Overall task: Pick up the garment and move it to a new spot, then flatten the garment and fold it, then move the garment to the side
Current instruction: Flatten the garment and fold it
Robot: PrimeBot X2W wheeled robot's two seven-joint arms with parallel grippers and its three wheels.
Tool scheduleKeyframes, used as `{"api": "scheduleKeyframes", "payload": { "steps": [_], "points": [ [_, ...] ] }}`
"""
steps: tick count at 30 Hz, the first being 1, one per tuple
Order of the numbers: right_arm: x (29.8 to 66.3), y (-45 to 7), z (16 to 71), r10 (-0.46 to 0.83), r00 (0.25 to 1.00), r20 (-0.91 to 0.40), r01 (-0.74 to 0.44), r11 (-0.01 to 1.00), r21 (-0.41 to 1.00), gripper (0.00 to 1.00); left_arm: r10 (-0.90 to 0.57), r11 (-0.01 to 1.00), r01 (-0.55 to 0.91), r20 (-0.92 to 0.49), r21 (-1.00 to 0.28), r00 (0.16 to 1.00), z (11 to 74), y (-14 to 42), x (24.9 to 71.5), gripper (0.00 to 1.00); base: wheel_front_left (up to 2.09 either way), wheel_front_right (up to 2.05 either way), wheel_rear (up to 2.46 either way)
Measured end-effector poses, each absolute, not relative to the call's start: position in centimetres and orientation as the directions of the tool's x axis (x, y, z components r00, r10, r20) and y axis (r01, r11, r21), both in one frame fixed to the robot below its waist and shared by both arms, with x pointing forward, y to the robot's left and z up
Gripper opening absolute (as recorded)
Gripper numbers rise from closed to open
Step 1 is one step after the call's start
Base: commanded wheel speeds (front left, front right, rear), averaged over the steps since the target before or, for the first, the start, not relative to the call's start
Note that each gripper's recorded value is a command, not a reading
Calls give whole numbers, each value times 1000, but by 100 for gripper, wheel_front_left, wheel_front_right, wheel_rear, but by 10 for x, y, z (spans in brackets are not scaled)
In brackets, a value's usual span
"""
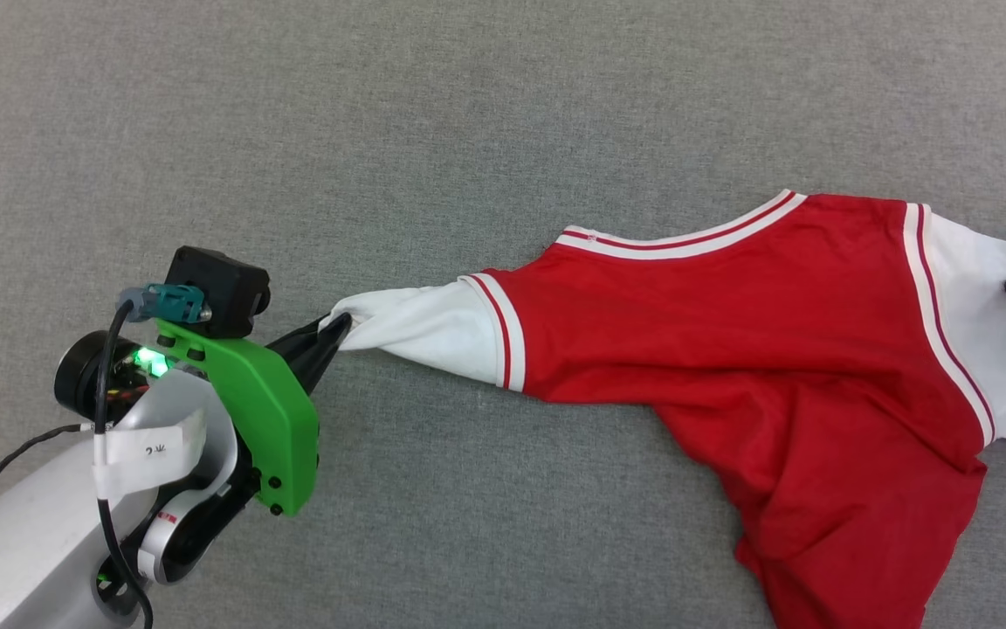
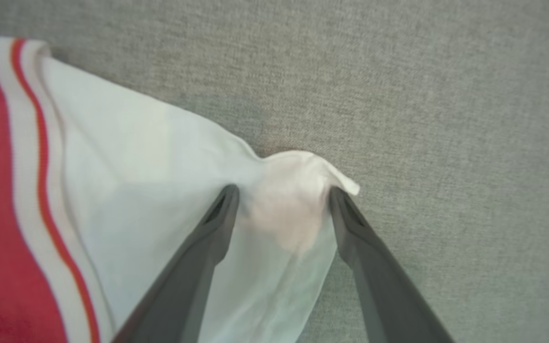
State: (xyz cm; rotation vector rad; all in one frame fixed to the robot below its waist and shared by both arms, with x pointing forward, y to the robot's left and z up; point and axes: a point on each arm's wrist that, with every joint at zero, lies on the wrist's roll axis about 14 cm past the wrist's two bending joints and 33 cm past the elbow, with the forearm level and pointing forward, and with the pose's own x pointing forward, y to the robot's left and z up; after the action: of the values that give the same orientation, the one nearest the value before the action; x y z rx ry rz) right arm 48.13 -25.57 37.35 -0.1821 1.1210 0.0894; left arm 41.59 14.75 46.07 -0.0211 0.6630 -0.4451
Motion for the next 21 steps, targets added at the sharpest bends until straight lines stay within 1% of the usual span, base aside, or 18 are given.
{"api": "scheduleKeyframes", "payload": {
  "steps": [3,6,11,14,17,21],
  "points": [
    [480,-251,375,-4,436,-900,-169,982,-86,0,-400,908,390,-591,-153,700,461,149,416,0,0,0,0],
    [482,-247,383,12,475,-880,-173,982,-80,0,-393,911,386,-588,-145,706,463,151,416,0,0,0,0],
    [491,-242,407,46,600,-799,-172,982,-73,0,-377,918,377,-566,-123,733,473,155,416,0,0,0,0],
    [500,-236,435,88,700,-708,-167,985,-43,0,-373,921,371,-532,-116,760,486,157,417,0,0,0,0],
    [507,-235,473,108,794,-598,-172,984,-52,0,-365,926,362,-489,-103,793,503,161,417,0,0,0,0],
    [511,-241,527,115,889,-444,-164,984,-74,0,-343,936,345,-411,-73,844,533,170,420,0,0,0,0]
  ]
}}
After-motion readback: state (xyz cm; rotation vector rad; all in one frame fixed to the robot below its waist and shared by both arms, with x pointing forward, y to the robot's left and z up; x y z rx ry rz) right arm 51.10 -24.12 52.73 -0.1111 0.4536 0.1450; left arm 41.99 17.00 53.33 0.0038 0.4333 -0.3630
